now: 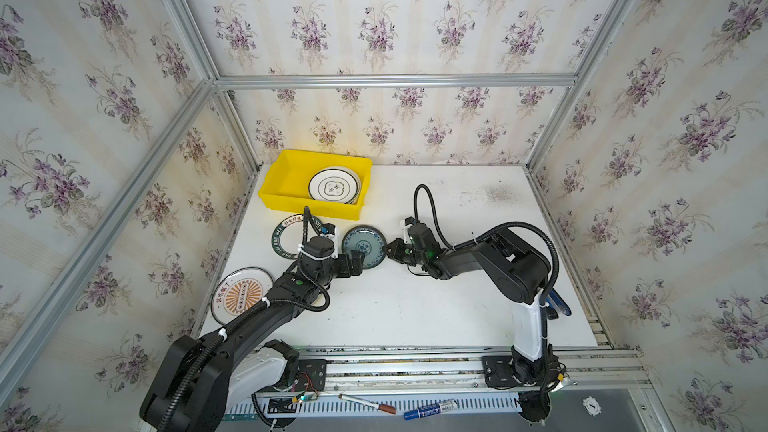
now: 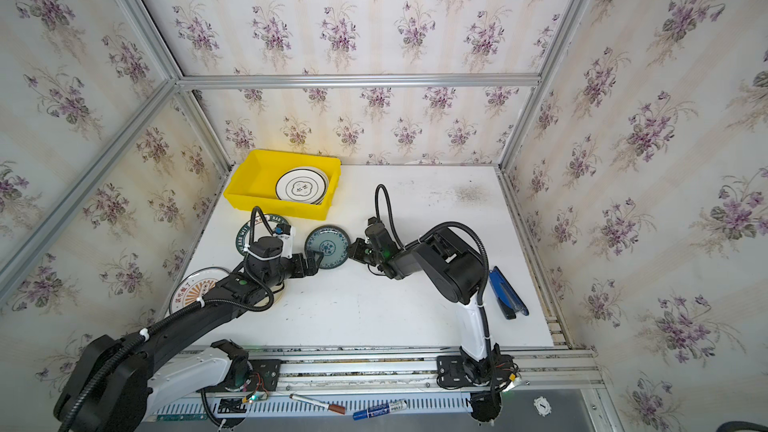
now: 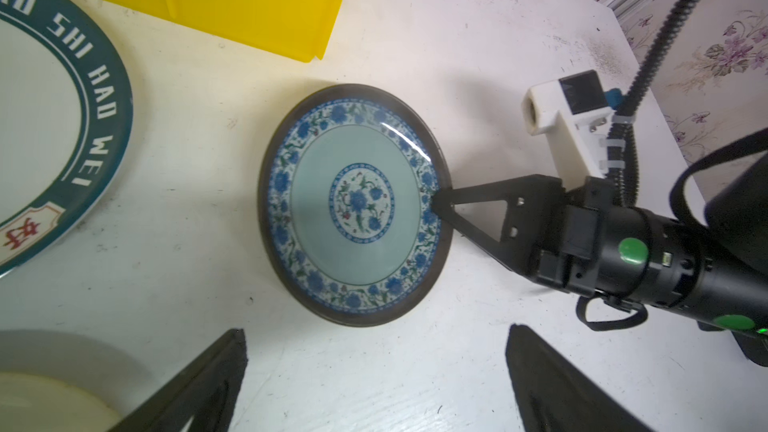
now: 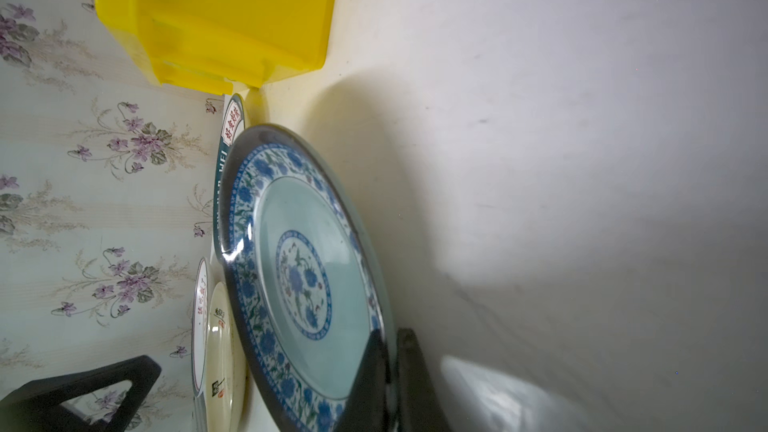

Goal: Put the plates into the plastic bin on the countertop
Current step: 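Grip the rim of the blue-and-white floral plate with the right gripper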

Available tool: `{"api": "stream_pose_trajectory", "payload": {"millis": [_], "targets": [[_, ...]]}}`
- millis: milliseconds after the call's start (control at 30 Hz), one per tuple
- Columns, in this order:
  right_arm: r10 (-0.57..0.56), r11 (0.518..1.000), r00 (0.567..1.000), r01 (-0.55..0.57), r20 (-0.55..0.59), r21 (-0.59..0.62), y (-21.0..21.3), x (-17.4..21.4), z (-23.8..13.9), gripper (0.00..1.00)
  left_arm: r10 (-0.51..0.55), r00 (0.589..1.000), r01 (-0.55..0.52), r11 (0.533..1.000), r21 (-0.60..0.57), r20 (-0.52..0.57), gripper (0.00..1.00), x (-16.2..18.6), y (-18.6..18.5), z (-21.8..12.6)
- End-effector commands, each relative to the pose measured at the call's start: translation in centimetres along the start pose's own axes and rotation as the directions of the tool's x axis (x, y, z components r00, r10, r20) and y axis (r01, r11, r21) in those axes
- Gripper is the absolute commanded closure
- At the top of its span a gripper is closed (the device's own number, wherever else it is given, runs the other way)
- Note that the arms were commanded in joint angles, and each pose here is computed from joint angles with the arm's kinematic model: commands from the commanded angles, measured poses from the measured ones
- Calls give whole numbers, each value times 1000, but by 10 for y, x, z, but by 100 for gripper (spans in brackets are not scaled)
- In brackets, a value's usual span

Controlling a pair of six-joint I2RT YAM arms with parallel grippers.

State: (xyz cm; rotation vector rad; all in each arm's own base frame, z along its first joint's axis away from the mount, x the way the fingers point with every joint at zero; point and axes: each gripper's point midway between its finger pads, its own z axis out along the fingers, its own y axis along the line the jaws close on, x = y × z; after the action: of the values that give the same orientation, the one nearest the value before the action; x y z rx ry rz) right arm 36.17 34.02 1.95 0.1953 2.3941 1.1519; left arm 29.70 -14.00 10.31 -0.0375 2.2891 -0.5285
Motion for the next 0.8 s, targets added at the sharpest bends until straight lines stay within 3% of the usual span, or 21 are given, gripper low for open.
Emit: {"api": "stream_pose_trajectory", "payload": {"millis": [0,200,433,767], "targets": [[10,1000,998,-11,65,8,-2,-11,-10,100,-15,1000,15,1000,-3,20,0,-5,1,1],[-6,996,994,-4,105,93,-20,-12,-28,100,-29,999,29,1000,0,19,0,-4,3,3],[-58,986,989,36,137,162,-24,-17,-48,100,-100,995,97,992,84,28,0,-3,3,6],[-92,970,987,59,131,234,-33,-13,-68,100,-99,995,99,991,92,-1,0,0,3,10]]}}
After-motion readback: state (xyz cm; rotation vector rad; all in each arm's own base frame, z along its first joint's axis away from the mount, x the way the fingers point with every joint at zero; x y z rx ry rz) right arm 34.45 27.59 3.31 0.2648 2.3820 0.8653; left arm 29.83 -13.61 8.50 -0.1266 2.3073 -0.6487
